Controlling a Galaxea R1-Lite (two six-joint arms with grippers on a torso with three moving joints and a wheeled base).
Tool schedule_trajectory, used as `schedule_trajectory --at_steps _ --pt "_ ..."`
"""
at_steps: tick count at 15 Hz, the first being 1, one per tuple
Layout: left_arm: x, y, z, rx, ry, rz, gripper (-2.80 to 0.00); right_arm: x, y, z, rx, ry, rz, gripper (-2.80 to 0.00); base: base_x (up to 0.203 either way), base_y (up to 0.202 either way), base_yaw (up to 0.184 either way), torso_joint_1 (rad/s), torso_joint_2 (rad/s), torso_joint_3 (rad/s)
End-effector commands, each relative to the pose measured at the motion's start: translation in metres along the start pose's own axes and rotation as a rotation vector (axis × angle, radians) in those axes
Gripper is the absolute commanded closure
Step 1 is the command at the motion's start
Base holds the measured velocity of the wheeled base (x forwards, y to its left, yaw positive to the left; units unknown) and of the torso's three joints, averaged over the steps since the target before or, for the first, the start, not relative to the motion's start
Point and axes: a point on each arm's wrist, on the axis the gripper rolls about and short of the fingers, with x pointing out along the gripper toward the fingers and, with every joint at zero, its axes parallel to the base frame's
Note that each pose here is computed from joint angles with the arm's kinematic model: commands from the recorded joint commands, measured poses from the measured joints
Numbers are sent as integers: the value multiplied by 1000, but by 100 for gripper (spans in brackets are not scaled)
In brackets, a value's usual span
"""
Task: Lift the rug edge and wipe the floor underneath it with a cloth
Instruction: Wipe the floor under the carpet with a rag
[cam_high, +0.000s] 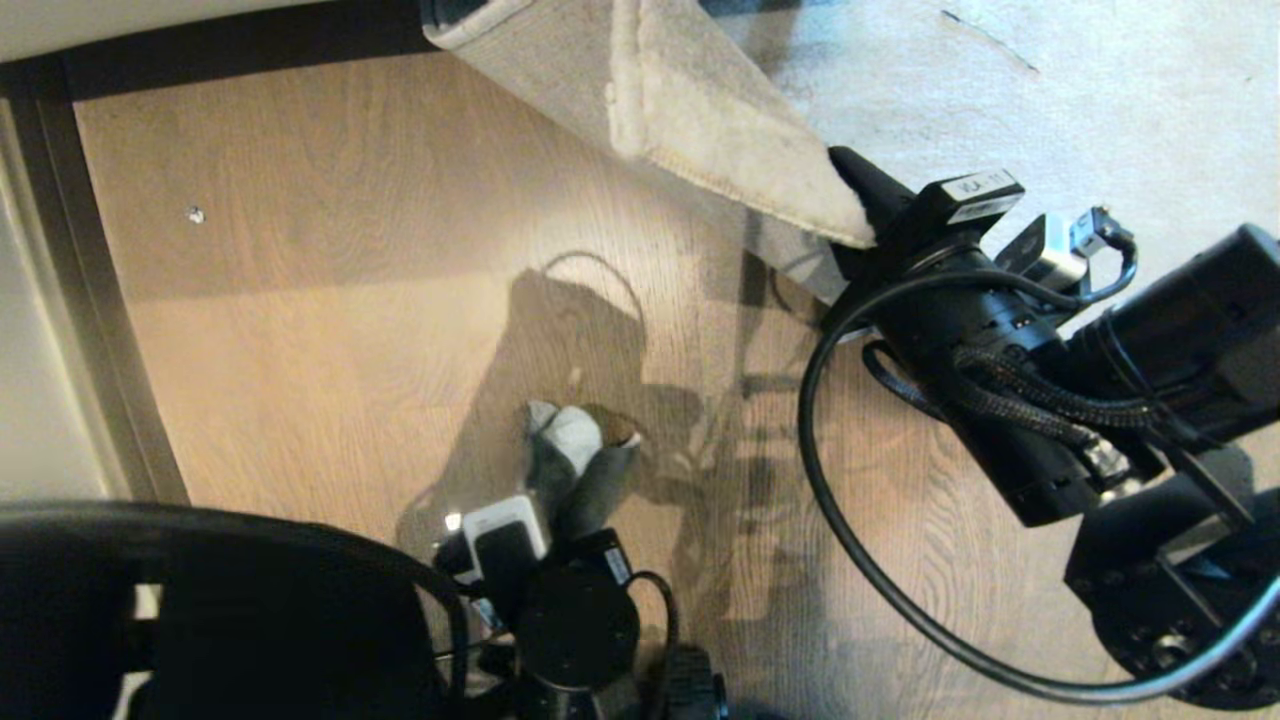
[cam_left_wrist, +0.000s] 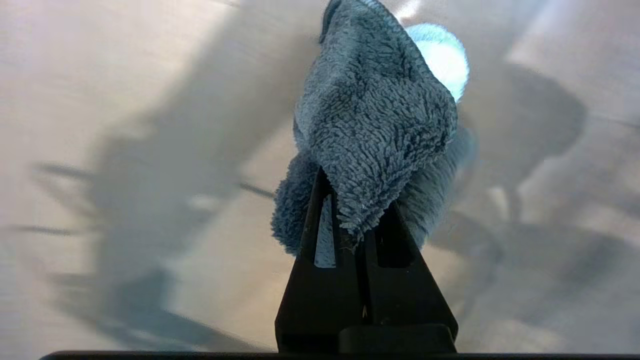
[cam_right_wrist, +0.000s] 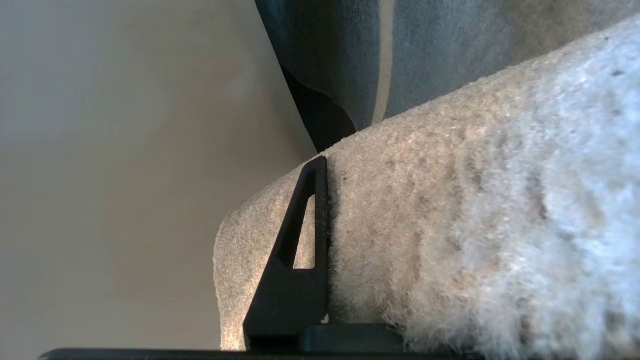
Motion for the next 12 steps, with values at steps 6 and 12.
schedule_trajectory --at_steps 6,12 --pt "-44 90 47 77 30 -18 0 -4 8 -10 43 54 52 0 0 0 0 0 0 0" --pt "-50 80 35 115 50 -63 0 -10 11 -28 62 110 52 0 0 0 0 0 0 0"
